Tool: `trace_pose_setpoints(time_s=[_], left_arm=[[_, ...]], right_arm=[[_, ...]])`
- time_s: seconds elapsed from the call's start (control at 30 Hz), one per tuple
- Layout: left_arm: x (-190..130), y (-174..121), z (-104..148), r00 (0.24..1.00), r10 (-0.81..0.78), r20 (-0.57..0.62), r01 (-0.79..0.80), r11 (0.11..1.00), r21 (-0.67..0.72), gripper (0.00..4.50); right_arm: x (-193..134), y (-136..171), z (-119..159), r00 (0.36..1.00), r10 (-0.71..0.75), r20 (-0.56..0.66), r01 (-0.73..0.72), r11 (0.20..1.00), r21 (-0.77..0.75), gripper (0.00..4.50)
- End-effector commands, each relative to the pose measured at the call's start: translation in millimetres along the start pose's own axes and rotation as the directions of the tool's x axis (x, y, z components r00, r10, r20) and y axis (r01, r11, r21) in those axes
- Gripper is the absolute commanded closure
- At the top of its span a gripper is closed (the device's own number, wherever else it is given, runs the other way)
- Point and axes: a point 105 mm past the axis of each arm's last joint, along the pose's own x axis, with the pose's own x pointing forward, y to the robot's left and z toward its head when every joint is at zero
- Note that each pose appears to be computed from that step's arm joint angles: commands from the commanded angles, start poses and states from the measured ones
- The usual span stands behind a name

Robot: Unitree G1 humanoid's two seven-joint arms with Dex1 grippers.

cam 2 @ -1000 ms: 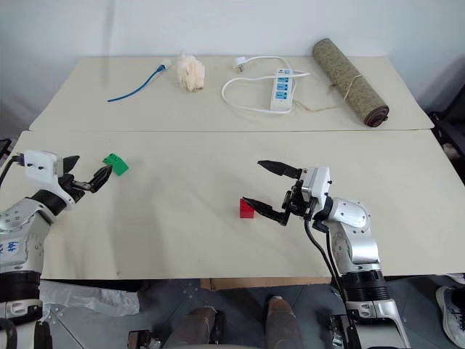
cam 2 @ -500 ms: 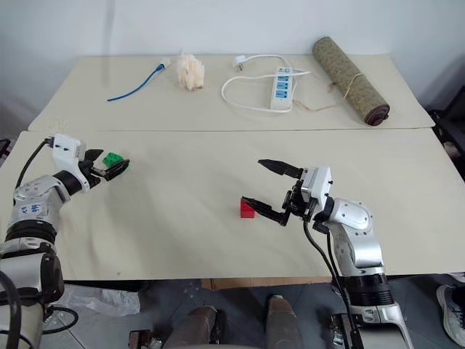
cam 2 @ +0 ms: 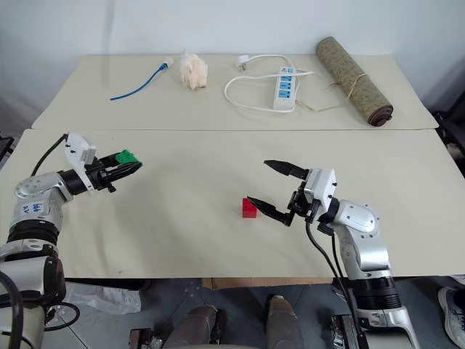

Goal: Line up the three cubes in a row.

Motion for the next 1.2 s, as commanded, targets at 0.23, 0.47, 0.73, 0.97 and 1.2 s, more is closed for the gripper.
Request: trace_pose_setpoints(time_s=[0.23, 0.47, 0.73, 0.97, 1.2], left_arm=[[48.5, -88.4, -0.4, 0.827, -0.535, -0.175, 0.56, 0.814, 0.157, 2.98], [83.8, -103.3, -10.2, 0.805, -0.569, -0.166, 0.591, 0.794, 0.146, 2.98], [116.7, -108.0, -4.7, 0.826, -0.546, -0.144, 0.563, 0.814, 0.142, 2.98], [119.8, -116.9, -5.1, 0.806, -0.575, -0.141, 0.591, 0.795, 0.135, 2.98], [109.7, -123.7, -5.6, 0.775, -0.616, -0.145, 0.631, 0.768, 0.108, 2.98]], right_arm=[[-41.8, -4.0, -4.3, 0.983, 0.08, -0.162, -0.083, 0.996, -0.013, 0.0], [-53.9, 2.4, -6.6, 0.97, 0.117, -0.212, -0.107, 0.993, 0.058, 0.0], [-67.4, 10.2, -10.3, 0.96, 0.129, -0.247, -0.113, 0.991, 0.078, 0.0], [-69.1, 9.3, -11.6, 0.958, 0.122, -0.258, -0.107, 0.992, 0.07, 0.0], [-67.7, 9.8, -12.8, 0.961, 0.122, -0.248, -0.106, 0.991, 0.076, 0.0]])
